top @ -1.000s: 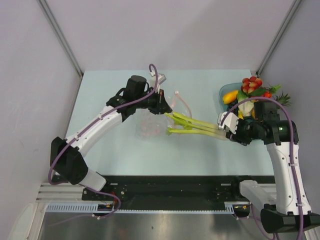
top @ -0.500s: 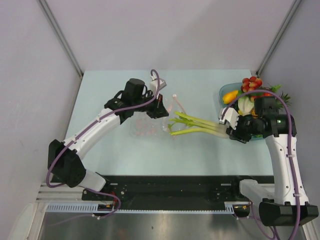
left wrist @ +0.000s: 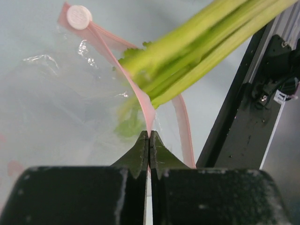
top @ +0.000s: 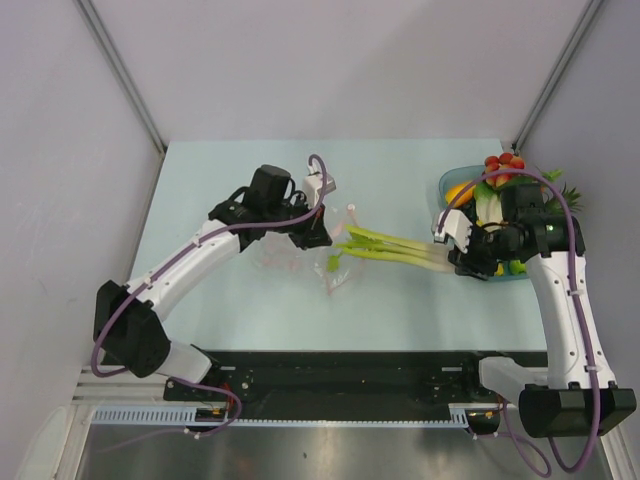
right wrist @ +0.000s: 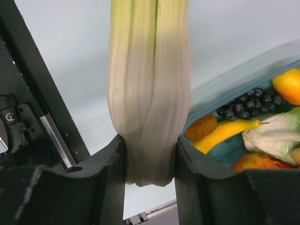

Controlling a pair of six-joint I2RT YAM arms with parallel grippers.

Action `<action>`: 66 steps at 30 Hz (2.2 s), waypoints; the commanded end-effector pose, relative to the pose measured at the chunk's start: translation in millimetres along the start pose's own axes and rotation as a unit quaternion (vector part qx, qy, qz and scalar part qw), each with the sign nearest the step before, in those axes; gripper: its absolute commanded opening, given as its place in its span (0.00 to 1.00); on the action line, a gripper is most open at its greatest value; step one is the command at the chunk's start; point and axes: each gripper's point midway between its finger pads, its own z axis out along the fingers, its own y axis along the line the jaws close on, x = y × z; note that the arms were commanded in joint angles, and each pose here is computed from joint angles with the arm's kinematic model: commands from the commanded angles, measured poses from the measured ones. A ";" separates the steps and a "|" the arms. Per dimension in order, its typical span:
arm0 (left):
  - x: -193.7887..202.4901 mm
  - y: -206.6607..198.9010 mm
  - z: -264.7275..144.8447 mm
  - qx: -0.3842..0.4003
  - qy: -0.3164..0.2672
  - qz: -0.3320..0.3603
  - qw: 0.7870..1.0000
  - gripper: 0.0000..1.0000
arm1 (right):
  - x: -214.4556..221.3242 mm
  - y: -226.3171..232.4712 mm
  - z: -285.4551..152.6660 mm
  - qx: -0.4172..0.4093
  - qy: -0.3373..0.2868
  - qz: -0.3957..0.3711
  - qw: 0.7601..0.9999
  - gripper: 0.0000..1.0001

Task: Place the food in the zip-top bag and seal the zipper
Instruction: Place the fake vegetable in the zipper food storage bag.

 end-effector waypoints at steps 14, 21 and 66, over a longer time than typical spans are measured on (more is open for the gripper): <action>-74.7 -9.8 7.1 -0.035 -0.072 -0.084 0.993 0.00 | -46.5 -30.3 23.0 0.029 -0.032 0.039 0.998 0.00; -90.4 -11.8 12.7 -0.040 -0.092 -0.118 0.988 0.00 | -55.1 -30.3 37.3 0.013 -0.017 0.084 0.996 0.00; -91.5 -22.3 2.9 0.003 -0.151 -0.123 0.981 0.00 | -93.6 -25.7 54.4 -0.025 0.013 0.058 0.998 0.00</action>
